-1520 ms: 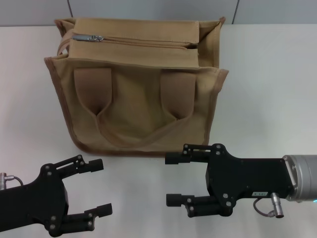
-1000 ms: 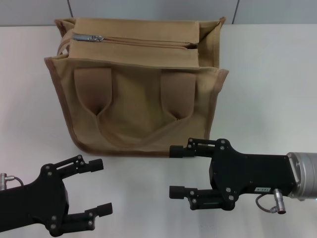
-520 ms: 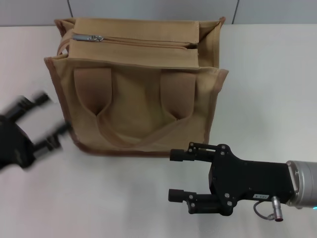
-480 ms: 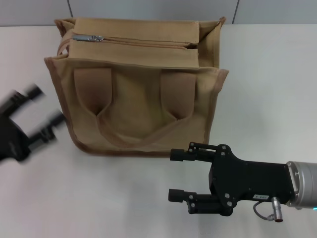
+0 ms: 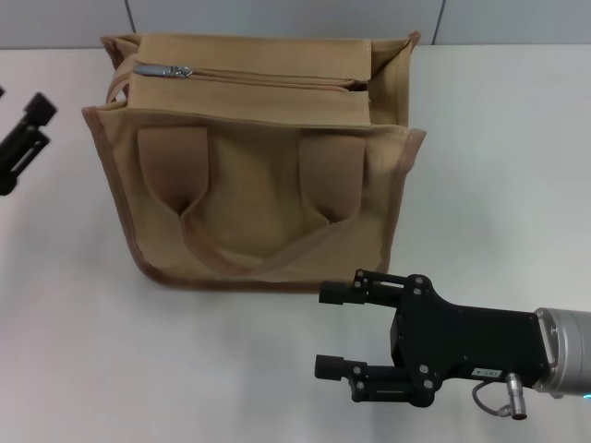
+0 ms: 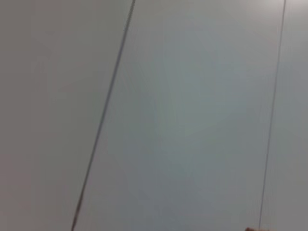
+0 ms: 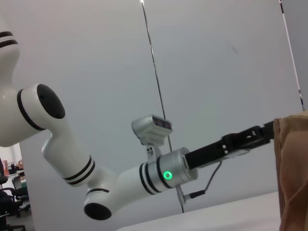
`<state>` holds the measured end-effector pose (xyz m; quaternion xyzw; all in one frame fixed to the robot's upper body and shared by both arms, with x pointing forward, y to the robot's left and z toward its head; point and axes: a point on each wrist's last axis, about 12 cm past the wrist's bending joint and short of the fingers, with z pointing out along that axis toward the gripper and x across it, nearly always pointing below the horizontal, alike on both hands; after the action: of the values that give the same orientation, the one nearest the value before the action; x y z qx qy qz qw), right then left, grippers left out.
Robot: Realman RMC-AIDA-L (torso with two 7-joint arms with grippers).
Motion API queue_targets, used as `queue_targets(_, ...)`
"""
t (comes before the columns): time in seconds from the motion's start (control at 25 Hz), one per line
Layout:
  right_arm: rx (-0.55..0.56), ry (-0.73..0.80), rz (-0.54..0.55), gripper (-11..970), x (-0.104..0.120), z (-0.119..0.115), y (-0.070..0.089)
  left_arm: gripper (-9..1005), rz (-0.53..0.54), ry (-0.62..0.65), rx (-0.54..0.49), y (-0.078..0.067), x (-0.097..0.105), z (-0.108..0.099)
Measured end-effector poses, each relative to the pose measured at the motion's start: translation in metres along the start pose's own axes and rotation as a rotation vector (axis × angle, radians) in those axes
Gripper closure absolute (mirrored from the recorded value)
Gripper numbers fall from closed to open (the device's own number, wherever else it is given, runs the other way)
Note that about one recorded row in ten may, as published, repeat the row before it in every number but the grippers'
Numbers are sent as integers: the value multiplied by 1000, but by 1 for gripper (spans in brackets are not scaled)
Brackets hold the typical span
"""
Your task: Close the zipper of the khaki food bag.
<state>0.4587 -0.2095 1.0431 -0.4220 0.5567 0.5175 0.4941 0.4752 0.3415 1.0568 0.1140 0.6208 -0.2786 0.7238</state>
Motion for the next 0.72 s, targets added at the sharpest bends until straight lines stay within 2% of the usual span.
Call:
queue_targets(0.12, 0, 0, 6, 234, 1, 0, 0, 184, 9, 58, 104, -7, 4, 15)
queue_targets(0.2, 0, 0, 9, 234, 1, 1, 1, 184, 13, 63, 128, -8, 3, 21)
queue_targets(0.52, -5, -2, 8, 234, 1, 2, 0, 183, 36, 60, 155, -6, -1, 48)
queue_targets(0.72, 5, -5, 15, 234, 1, 1, 0, 184, 51, 74, 145, -3, -2, 56)
